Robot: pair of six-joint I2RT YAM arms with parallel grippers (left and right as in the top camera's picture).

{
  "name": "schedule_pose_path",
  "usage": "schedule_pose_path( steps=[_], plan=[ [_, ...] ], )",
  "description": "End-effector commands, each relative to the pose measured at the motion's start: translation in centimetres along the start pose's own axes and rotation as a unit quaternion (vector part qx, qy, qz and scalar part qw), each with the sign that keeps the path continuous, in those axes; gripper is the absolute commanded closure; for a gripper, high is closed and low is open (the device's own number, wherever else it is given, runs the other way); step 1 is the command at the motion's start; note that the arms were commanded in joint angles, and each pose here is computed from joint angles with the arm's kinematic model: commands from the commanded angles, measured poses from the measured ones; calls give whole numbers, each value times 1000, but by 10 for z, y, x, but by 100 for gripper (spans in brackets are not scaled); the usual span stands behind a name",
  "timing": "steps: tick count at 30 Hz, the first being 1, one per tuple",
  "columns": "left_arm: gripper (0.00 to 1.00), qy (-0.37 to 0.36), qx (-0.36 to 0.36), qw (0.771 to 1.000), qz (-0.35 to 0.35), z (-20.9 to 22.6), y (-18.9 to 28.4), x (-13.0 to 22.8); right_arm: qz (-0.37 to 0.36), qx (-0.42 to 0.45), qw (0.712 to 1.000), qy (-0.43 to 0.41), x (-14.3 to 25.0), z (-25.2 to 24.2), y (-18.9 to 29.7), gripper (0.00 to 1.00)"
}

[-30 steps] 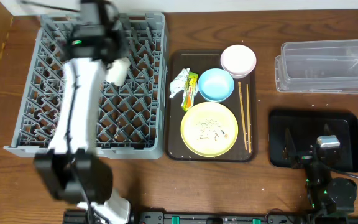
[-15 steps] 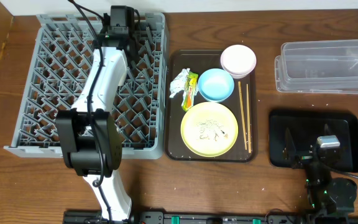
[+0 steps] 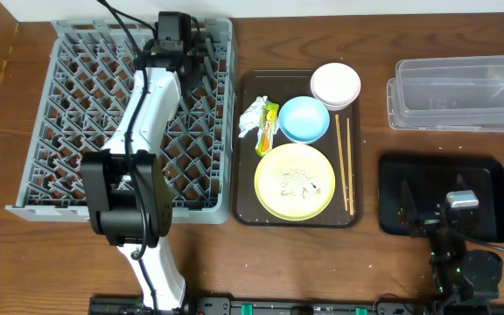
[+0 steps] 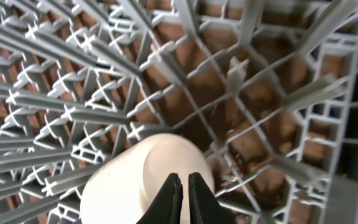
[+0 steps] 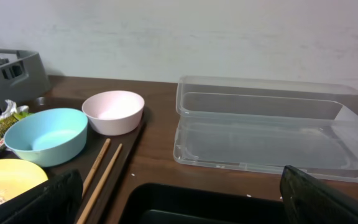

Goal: Sort waste into correct bins and load items into the dishwasher
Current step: 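Move the left gripper back to the light-blue bowl on the tray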

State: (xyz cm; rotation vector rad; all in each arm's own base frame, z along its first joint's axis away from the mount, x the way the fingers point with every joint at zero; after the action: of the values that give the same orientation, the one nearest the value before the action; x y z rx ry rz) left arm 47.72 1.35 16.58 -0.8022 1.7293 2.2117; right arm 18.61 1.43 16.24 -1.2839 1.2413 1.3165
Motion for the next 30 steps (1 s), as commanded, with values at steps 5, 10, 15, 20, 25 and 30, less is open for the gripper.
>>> schedule_pose_path(
  steps=[5,10,15,20,25,30],
  plan=[
    [92,0,-53,998,32,29,-16,11,0,-4,1000,4,1,2,0,1],
    [92,-1,-129,991,34,54,-4,11,0,-4,1000,4,1,2,0,1],
    [92,62,-132,989,-6,66,38,-2,0,-4,1000,4,1,2,0,1],
    [92,137,-111,982,-65,78,88,-16,0,-4,1000,4,1,2,0,1],
    [62,142,68,985,-65,52,131,-18,0,-4,1000,4,1,2,0,1],
    [23,110,334,936,8,-4,164,-5,0,-4,1000,4,1,2,0,1]
  ],
)
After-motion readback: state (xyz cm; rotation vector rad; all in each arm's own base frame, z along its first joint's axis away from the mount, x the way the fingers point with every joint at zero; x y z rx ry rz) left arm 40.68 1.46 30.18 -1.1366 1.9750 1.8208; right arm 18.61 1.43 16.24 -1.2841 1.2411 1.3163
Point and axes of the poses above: each gripper's point midway between its finger pads, its own y axis back along the fingers, its own z axis along the line the jaws close on, x = y × z, the point moved 6 cm from there along y, back along the fingers, and after that the axes turned 2 degrees about y, right-handed, at the moved point
